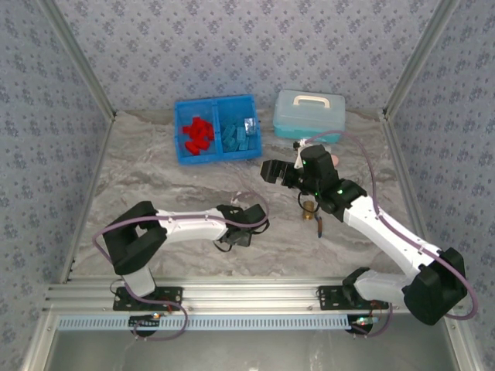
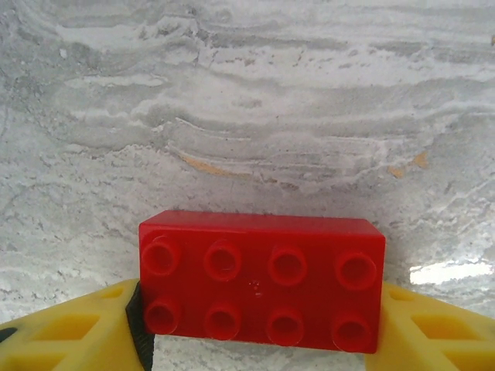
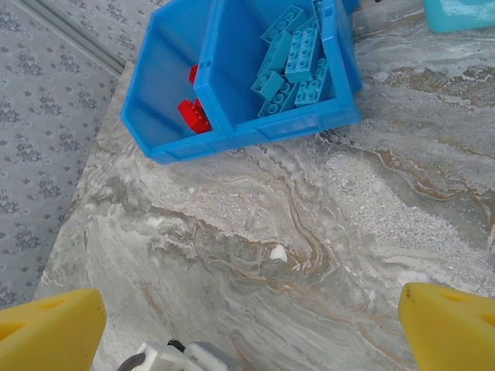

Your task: Sort the legos into containers by color

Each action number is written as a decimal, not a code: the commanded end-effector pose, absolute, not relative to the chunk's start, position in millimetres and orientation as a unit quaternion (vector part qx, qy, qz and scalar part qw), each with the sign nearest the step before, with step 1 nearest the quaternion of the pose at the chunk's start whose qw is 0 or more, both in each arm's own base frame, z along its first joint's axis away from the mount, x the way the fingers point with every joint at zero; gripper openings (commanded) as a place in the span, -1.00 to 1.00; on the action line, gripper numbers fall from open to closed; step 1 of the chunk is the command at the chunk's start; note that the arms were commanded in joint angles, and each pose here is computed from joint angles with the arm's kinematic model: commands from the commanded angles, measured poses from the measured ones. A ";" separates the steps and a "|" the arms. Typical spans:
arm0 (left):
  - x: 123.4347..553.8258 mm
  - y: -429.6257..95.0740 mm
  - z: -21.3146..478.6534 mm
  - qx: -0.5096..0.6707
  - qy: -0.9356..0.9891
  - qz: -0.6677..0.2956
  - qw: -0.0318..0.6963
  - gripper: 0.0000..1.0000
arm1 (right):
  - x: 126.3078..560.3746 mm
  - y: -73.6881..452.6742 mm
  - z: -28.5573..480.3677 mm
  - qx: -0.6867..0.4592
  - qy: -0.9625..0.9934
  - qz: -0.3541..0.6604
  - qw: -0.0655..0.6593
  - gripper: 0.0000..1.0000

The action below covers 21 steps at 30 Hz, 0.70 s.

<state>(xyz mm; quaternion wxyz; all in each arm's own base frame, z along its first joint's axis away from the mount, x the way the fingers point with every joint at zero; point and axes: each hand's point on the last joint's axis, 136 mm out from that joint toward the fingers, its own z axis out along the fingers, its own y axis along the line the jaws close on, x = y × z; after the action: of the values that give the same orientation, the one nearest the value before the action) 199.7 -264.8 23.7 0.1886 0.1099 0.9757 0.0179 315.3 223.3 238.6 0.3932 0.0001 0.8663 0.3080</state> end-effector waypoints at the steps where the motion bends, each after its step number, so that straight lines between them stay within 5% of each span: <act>1: 201.0 -266.2 19.8 0.110 0.975 0.025 0.190 0.04 | 311.1 220.2 238.2 0.007 0.868 0.306 0.391 1.00; 11: 247.1 -259.4 91.9 0.084 0.963 -0.019 0.256 0.03 | 311.4 223.0 244.7 0.004 0.864 0.312 0.395 1.00; 21: 369.2 -204.0 166.1 0.006 0.937 -0.025 0.349 0.04 | 309.2 225.6 244.5 0.000 0.865 0.314 0.392 1.00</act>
<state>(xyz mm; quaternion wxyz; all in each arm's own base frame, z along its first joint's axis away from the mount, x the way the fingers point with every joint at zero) 338.9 -213.4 138.6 0.3129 -0.0002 0.9494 -0.0263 313.5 225.9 238.8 0.3921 -0.0034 0.8661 0.3099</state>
